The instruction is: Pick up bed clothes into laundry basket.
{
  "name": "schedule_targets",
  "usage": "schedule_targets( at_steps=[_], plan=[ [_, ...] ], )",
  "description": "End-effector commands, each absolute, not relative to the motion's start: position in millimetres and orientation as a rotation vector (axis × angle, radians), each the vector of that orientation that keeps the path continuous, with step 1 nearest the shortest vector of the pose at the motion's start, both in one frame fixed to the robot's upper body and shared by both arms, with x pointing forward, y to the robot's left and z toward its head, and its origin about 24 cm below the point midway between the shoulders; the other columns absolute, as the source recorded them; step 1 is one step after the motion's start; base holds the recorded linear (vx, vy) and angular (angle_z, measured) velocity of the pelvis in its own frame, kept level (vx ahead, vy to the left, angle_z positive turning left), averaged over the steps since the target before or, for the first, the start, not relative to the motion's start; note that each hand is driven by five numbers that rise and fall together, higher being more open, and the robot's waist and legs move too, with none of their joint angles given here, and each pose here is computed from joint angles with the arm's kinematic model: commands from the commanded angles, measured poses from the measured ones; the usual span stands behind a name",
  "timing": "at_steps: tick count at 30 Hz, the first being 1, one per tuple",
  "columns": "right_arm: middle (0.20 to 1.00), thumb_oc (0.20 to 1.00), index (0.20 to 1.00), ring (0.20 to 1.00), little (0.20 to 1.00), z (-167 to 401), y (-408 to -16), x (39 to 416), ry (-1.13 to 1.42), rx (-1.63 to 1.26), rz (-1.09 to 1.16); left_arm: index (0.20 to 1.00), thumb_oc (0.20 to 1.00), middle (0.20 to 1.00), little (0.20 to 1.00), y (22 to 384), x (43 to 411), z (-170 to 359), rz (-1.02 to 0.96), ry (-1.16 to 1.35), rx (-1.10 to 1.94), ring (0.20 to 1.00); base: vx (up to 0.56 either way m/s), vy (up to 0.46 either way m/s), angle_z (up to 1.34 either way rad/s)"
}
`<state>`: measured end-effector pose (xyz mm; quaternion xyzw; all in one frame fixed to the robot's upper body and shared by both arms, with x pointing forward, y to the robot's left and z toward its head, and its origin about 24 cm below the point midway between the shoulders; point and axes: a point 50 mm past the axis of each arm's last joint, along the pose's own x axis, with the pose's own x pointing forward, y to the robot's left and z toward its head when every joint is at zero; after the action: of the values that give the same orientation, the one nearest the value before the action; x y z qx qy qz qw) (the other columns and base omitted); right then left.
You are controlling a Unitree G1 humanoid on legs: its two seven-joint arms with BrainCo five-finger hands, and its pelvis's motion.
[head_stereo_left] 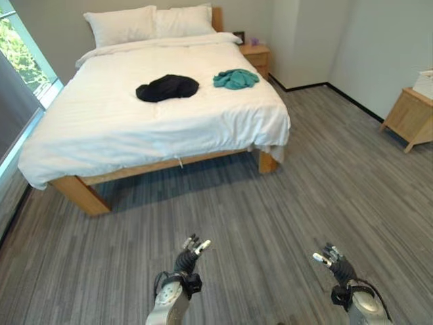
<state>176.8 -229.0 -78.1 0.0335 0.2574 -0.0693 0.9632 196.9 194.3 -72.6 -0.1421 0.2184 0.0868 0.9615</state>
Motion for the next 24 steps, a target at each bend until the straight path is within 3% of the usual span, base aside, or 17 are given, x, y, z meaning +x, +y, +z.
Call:
schedule_targets(
  at_steps=[1,18,24],
  plan=[
    [1.000,1.000,1.000,1.000,1.000,-58,-217,204,0.382,0.109,-0.132,1.000,1.000,1.000,1.000,206,224,-45,0.167,0.288,-0.221,1.000,0.00,0.000,0.00],
    [1.000,1.000,1.000,1.000,1.000,-12,-221,234,0.146,0.155,-0.133,1.000,1.000,1.000,1.000,236,236,-5,0.267,0.098,-0.197,1.000,0.00,0.088,-0.08],
    [1.000,1.000,1.000,1.000,1.000,-29,-195,235,0.227,0.228,-0.048,1.000,1.000,1.000,1.000,248,234,-12,0.290,0.150,-0.126,1.000,0.14,0.066,0.03]
  ],
)
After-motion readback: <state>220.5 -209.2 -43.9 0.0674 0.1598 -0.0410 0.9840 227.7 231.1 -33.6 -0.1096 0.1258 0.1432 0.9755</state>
